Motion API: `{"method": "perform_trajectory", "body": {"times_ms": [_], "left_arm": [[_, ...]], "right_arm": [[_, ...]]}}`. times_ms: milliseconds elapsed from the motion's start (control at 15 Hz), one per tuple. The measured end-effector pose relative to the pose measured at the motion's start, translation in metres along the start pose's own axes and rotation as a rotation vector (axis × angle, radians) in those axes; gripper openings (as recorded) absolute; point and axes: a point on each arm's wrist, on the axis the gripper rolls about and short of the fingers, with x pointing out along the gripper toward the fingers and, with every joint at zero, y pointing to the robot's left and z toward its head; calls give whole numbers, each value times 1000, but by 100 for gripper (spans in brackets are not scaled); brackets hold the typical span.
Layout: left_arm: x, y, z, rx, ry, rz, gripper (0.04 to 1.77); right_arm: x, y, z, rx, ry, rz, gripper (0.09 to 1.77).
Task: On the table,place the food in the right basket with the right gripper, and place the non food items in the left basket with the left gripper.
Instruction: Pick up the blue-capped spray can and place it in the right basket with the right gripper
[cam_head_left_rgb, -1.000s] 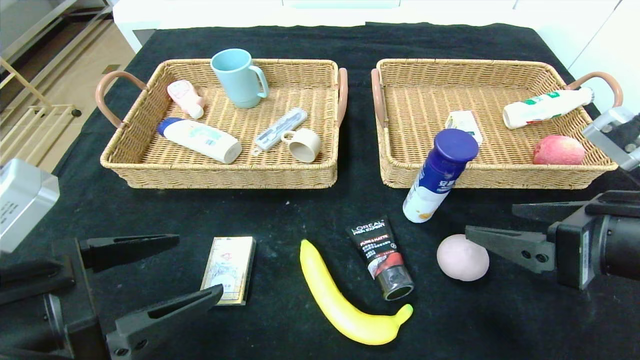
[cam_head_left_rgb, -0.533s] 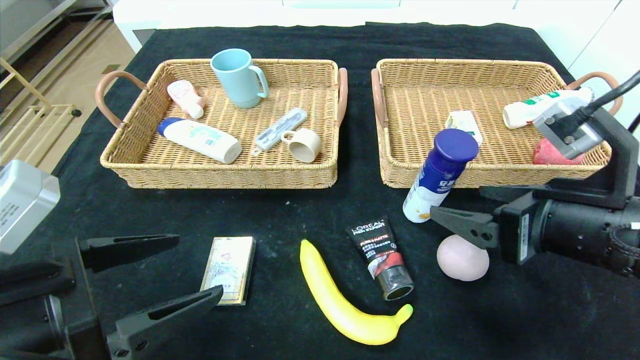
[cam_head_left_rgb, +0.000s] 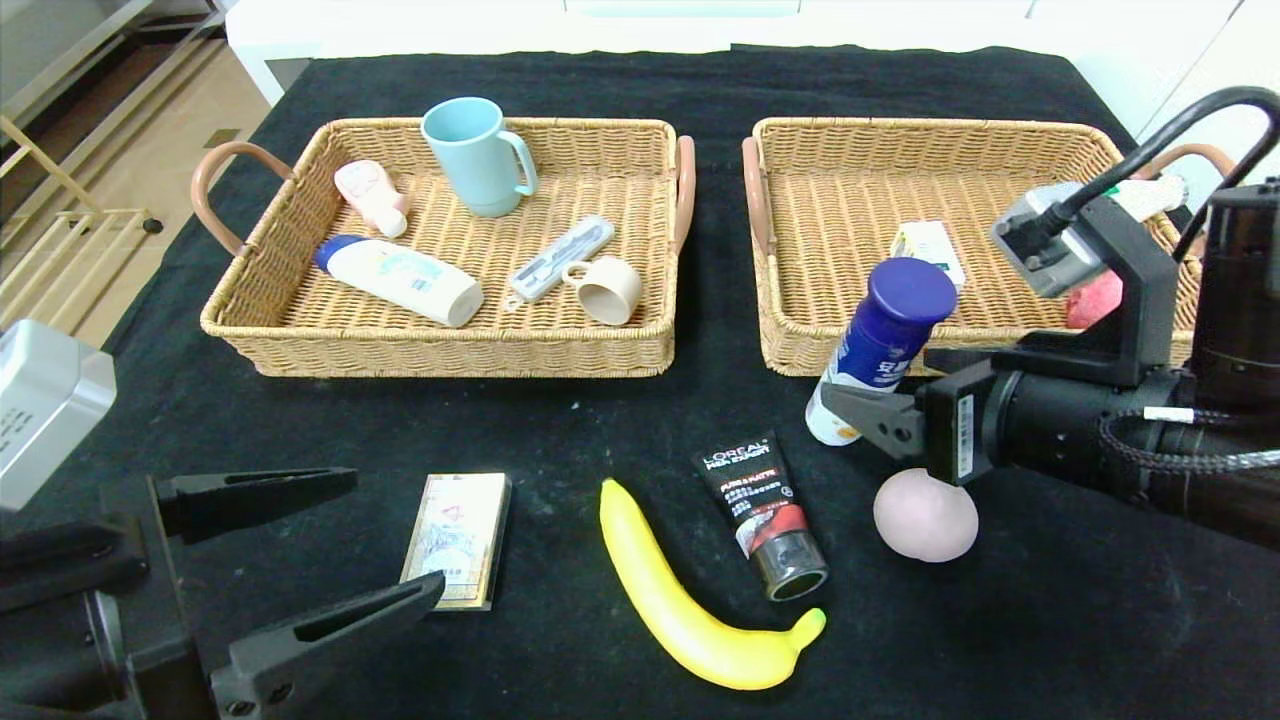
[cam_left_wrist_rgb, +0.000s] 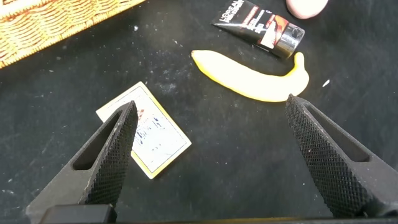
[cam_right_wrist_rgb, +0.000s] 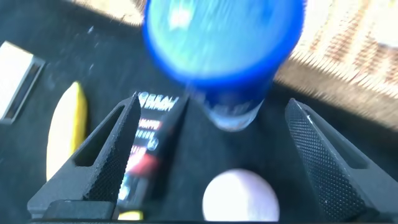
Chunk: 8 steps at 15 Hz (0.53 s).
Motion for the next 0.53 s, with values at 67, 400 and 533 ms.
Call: {"method": "perform_trajectory", "body": {"times_ms": [67,400,533], "left_arm": [[0,0,0,1,-1,-1,172],[-1,0,0,0,-2,0,172],[-1,0,0,0,-3,1,172]], "right_arm": [[3,0,5,2,-30,-9,170],[20,1,11,3,-90,-42,170],[26,1,10,3,-99,-48,170]]}}
